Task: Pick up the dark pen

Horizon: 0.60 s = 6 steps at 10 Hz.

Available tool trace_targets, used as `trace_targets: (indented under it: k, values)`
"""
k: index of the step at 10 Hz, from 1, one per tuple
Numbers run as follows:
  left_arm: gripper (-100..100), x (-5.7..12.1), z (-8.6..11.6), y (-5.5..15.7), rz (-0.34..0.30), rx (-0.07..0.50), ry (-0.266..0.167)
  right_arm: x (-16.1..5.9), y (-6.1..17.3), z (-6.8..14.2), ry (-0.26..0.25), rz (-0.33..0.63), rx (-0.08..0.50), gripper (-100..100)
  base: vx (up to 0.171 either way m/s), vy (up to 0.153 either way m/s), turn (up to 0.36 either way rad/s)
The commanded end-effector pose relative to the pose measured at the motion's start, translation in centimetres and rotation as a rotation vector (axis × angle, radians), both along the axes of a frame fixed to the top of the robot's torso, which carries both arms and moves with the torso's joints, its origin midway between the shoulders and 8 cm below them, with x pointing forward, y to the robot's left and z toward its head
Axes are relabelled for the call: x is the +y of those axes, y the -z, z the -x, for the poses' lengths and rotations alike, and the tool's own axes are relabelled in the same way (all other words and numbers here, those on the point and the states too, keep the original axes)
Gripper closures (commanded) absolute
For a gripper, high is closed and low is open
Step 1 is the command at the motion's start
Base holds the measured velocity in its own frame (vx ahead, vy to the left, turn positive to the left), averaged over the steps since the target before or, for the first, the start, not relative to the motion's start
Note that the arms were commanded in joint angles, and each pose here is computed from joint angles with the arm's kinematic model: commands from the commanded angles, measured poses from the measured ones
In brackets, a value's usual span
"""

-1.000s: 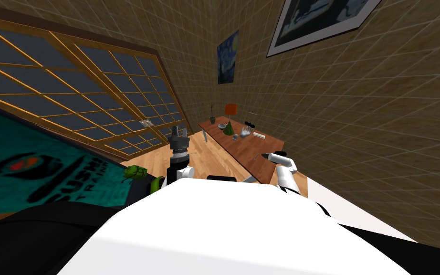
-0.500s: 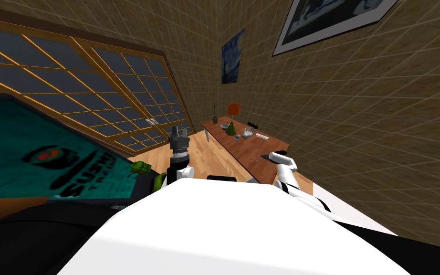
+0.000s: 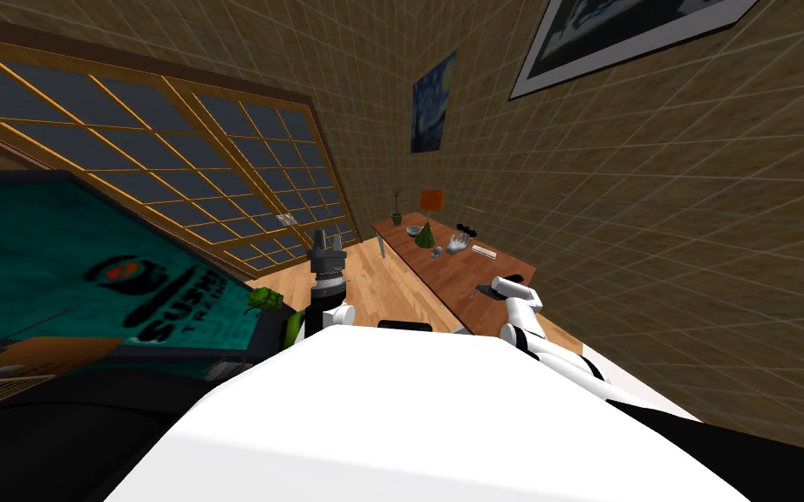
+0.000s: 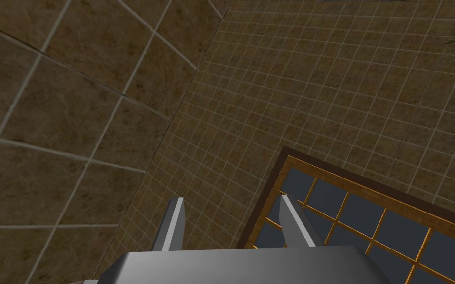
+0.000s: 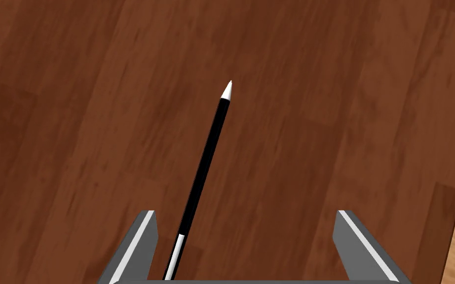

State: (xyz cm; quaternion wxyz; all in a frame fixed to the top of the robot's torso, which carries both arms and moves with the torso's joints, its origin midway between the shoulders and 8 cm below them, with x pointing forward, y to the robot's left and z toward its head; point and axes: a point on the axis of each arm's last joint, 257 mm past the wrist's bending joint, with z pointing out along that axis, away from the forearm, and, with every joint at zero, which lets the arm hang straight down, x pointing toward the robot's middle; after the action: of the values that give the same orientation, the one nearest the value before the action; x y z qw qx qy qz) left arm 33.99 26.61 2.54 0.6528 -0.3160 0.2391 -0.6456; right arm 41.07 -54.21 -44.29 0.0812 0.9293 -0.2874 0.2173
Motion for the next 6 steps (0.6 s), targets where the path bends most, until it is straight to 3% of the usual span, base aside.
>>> trace_targets:
  k: [1,6]
  values:
    - [0,0.0,0.0,0.0,0.0,0.0,0.0,0.6,0.8,0.7,0.061,-0.06,0.029,-100,-0.007,-0.013,0.117]
    - [0,0.0,0.0,0.0,0.0,0.0,0.0,2.0,2.3,2.5,0.19,-0.175,0.087,-100,-0.008,-0.021,0.094]
